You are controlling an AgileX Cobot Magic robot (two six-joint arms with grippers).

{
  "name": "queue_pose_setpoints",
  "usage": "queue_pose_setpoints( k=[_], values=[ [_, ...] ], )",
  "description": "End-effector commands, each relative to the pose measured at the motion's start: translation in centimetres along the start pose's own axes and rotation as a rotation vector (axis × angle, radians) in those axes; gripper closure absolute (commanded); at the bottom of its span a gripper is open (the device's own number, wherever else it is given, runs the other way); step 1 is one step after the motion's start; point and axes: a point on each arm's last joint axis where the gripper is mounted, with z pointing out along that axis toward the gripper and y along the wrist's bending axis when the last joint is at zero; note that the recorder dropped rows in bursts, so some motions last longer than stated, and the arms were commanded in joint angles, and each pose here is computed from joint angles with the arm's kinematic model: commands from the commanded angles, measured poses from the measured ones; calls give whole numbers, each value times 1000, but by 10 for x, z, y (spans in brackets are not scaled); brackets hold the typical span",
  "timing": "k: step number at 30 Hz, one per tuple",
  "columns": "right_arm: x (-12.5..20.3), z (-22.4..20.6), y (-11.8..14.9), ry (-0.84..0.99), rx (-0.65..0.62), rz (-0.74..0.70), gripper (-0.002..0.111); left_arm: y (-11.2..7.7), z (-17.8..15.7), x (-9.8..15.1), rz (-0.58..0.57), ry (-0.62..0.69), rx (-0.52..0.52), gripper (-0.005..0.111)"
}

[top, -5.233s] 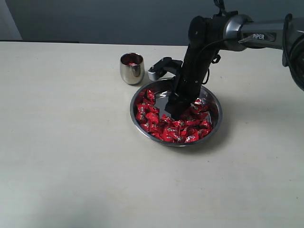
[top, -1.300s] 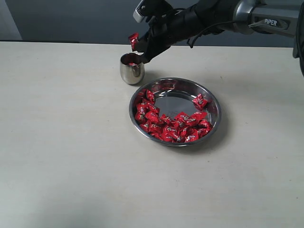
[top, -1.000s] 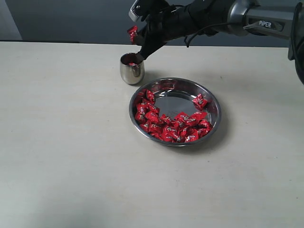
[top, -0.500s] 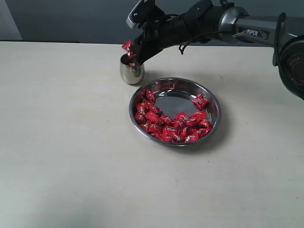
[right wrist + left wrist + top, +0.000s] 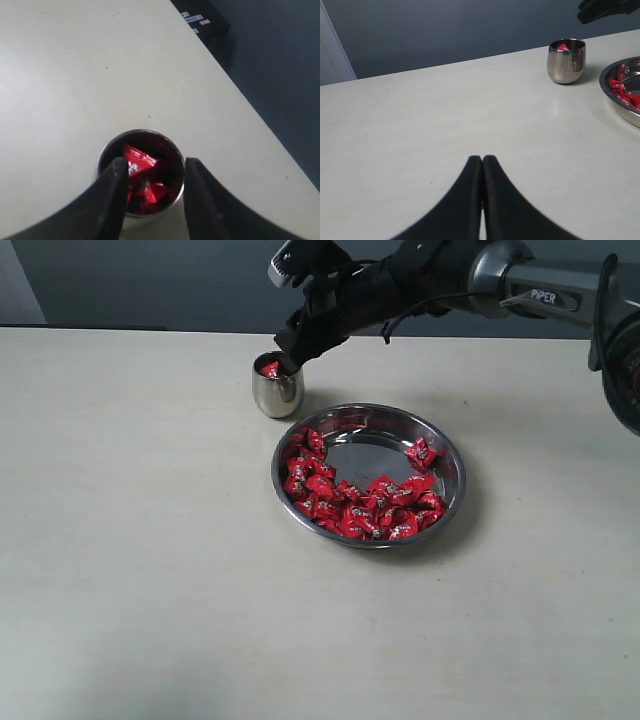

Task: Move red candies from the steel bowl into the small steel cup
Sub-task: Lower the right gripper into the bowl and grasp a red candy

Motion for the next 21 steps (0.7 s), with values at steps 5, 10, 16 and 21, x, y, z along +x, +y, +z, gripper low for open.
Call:
queue_pose_setpoints(
  k=[5, 10, 16, 21],
  values=[
    [2, -32, 2, 275, -33, 101, 71, -1, 0, -1, -4, -13, 10, 106],
    [18, -38, 9, 457, -93, 127, 71, -1, 0, -1, -4, -13, 10, 106],
    [28, -44, 12, 587, -118, 127, 71, -1, 0, -1, -4, -13, 10, 106],
    [32, -47, 13, 641, -130, 133, 71, -1, 0, -1, -4, -13, 10, 106]
  ],
)
